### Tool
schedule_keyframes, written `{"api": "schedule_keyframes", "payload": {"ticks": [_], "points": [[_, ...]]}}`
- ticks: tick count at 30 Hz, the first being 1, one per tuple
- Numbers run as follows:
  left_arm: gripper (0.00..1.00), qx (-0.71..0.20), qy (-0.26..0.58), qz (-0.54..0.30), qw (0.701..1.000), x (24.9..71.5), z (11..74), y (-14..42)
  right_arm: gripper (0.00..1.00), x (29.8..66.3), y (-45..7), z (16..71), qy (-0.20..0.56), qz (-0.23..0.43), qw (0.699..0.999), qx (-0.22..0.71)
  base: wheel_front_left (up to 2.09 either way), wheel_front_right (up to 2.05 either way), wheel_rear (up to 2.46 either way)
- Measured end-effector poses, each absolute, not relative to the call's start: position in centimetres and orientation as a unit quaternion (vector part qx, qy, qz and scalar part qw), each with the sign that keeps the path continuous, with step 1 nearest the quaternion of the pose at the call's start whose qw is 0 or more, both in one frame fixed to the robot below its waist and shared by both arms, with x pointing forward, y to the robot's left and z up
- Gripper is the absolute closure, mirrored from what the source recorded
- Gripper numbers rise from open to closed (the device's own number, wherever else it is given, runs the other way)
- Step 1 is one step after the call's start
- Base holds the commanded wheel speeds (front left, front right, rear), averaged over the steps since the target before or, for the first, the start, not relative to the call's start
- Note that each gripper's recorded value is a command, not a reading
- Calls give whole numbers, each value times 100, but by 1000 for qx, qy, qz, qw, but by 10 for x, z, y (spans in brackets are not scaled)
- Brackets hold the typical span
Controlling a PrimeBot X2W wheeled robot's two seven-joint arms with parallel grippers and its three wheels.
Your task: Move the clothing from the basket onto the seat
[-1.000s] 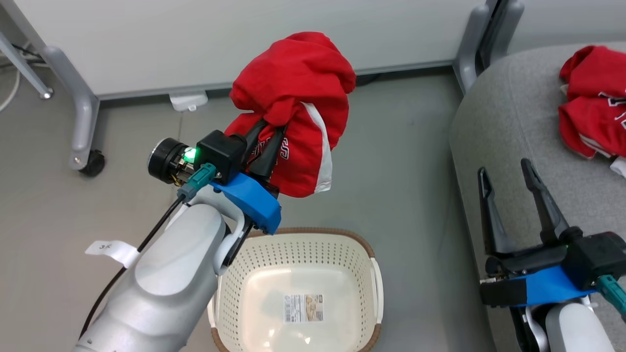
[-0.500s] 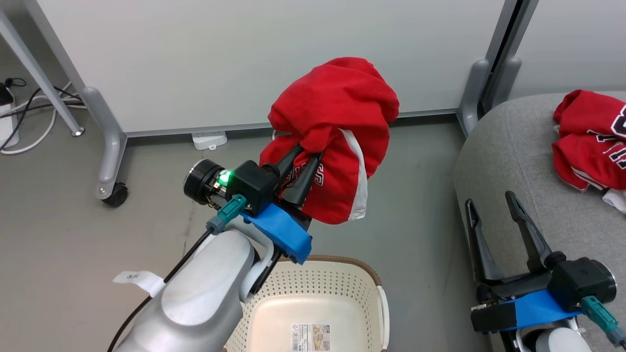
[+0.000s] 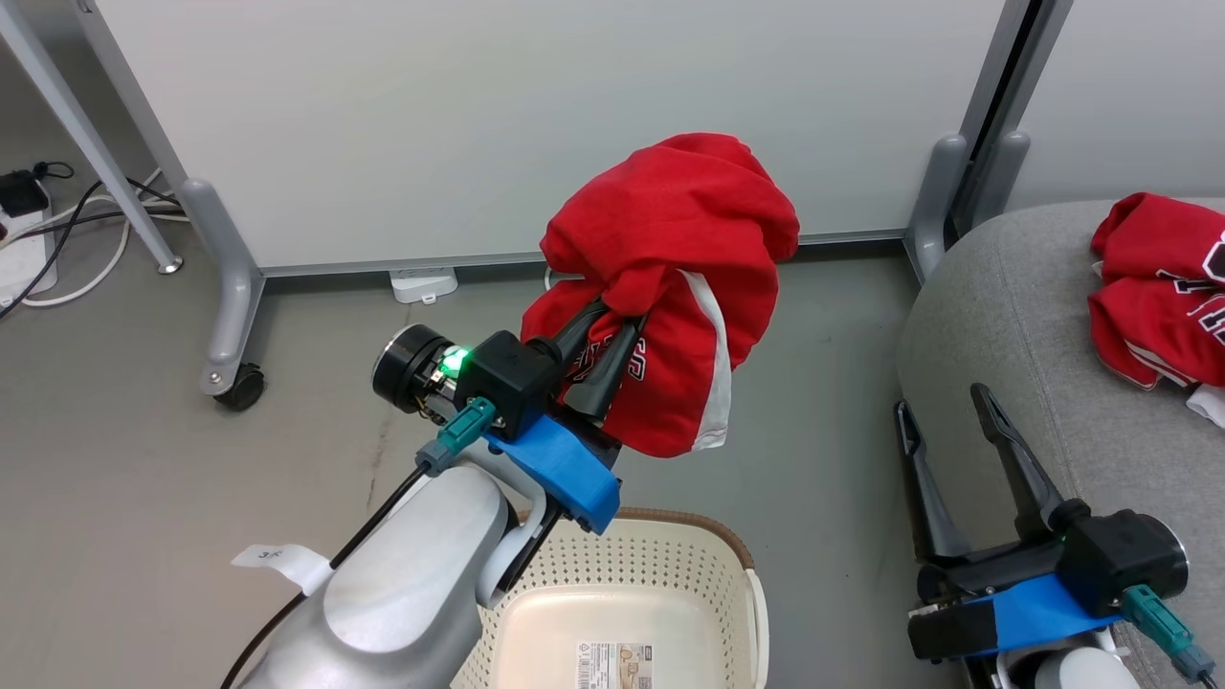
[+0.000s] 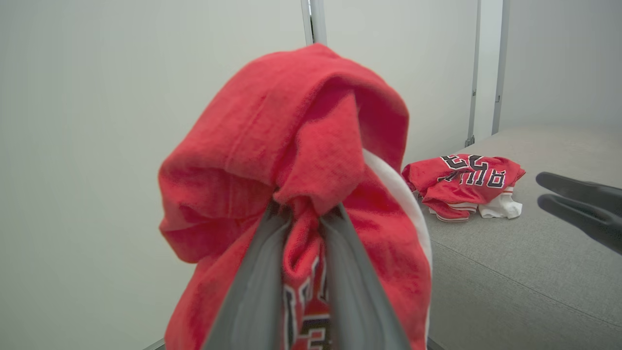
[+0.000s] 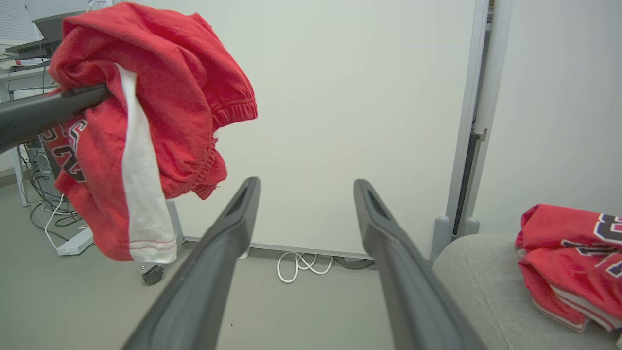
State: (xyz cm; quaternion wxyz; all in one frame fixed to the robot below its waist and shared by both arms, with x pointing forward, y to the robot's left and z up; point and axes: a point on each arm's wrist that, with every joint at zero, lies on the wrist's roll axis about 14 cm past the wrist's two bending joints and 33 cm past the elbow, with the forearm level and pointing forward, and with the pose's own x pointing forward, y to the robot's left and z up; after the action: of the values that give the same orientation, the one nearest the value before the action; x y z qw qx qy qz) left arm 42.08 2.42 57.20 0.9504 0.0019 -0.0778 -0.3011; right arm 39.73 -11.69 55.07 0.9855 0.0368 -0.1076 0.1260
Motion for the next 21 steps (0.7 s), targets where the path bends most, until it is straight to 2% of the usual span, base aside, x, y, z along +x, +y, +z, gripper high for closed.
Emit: {"api": "schedule_keyframes", "payload": {"ticks": [6, 16, 21], "points": [[100, 1, -74, -298, 952, 421, 569, 25, 0, 400, -94, 560, -121, 160, 979, 35, 0, 0, 0], [100, 4, -71, -298, 952, 423, 566, 27, 0, 409, -31, 584, -154, 265, 952, 14, 0, 0, 0], [100, 4, -68, -300, 952, 423, 564, 26, 0, 414, -6, 577, -143, 302, 943, 6, 0, 0, 0]]}}
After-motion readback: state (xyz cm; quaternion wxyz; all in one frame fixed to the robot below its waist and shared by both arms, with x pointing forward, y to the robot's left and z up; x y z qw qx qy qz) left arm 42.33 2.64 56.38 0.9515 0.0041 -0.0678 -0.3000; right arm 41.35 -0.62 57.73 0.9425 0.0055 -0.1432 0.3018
